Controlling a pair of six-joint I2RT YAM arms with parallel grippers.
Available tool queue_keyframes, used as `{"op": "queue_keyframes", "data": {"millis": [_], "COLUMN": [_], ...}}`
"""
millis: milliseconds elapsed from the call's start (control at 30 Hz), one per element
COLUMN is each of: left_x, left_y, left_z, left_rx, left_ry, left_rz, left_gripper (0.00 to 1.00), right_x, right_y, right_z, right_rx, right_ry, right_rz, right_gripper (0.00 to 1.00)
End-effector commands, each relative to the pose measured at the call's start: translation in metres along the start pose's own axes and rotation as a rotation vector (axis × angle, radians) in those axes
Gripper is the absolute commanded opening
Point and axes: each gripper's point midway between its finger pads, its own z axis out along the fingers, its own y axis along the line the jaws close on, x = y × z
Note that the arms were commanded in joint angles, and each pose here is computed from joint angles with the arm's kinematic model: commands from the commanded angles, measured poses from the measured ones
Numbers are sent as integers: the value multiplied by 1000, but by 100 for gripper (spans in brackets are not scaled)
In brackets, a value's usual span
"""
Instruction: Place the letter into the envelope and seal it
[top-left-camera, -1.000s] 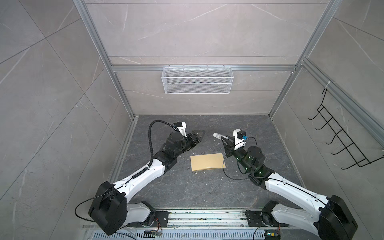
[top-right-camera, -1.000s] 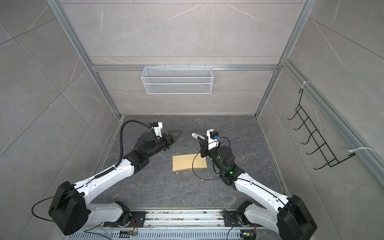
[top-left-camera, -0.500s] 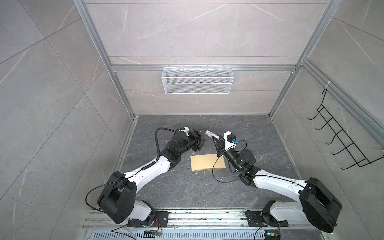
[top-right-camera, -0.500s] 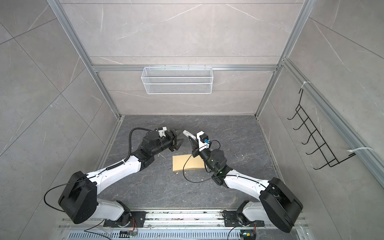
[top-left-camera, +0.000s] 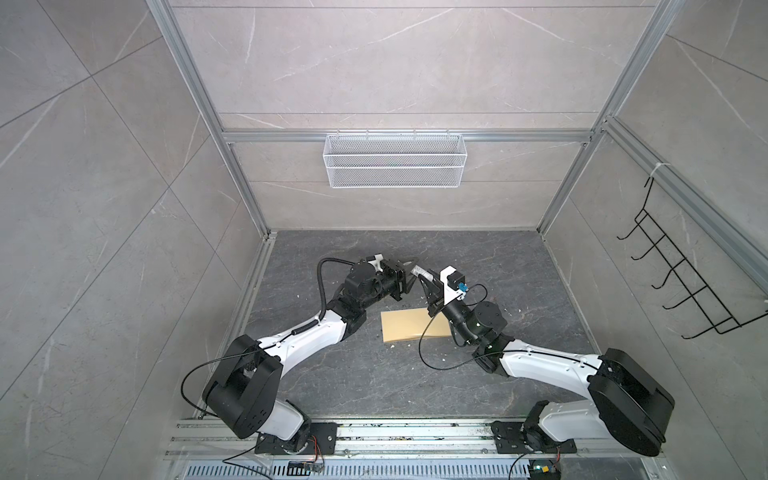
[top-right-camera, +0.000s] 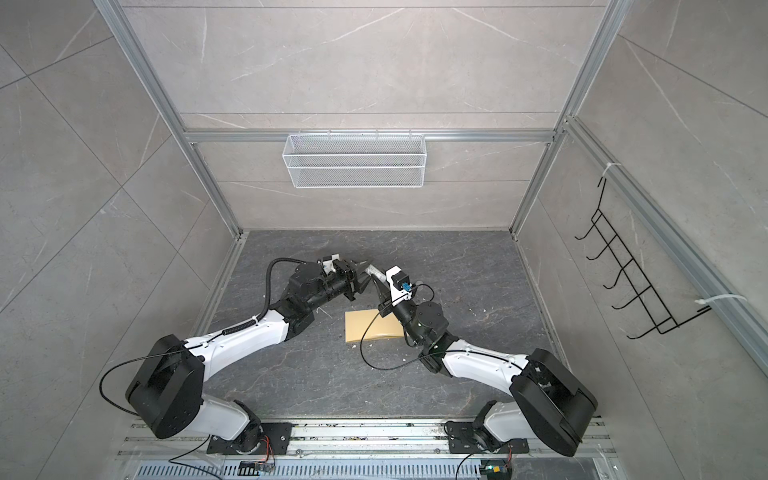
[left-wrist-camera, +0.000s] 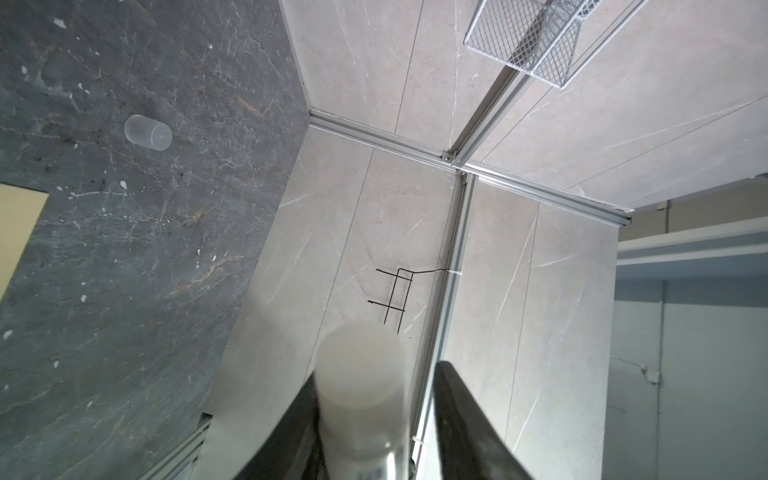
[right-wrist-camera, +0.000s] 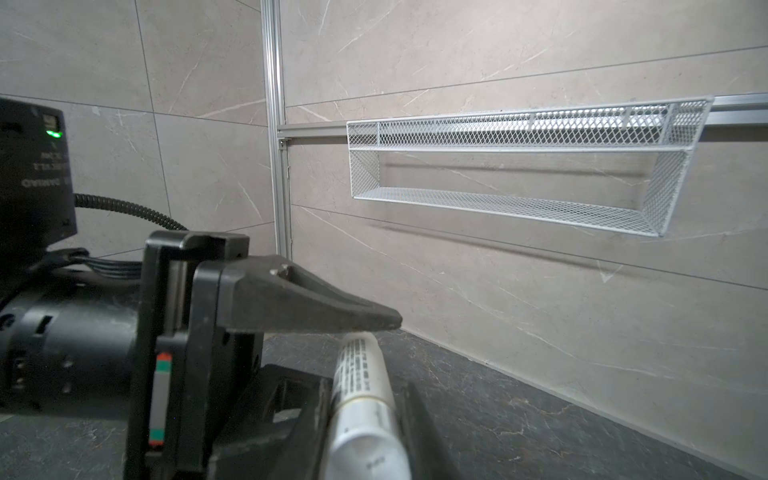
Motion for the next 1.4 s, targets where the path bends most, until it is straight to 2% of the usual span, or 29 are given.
{"op": "queue_keyframes", "data": {"millis": [0,167,233,400,467,567,700,800,967,1067,1167,1367], "left_x": [12,15,16,18,15,9,-5,-9,-17,-23,-31,-37], "left_y": [-30,-32,-32,-26,-16,3,22,30,43,47,51,58], "left_z": [2,1,1,-2,-7,-19,-42,-56,-68,-72,-77,-86], "left_rx": [89,93,91,16,-65,-214,-376,-407,-401,-411,-438,-496], "left_ry": [47,58,67,60,44,32,6,18,-8,-34,-56,-53], "left_rz": [3,23,49,232,337,533,809,1011,1205,1300,1390,1502], "left_gripper": [31,3,0,0,0,0,0,0,0,0,0,0], "right_x": [-15,-15,-15,-19,-19,-20,-17,-4,25,39,60,104], "right_y": [2,5,7,16,17,13,7,6,-2,-19,-33,-23], "right_z": [2,2,2,0,-2,-10,-25,-36,-57,-69,-89,-121], "right_rx": [3,-5,-16,-77,-86,-70,-49,-47,20,168,329,536], "right_ry": [-51,-45,-38,5,53,112,211,322,530,624,768,988], "right_rz": [-5,-6,-1,46,65,94,107,116,170,274,366,667], "right_gripper": [0,0,2,28,46,66,99,99,99,99,99,94]}}
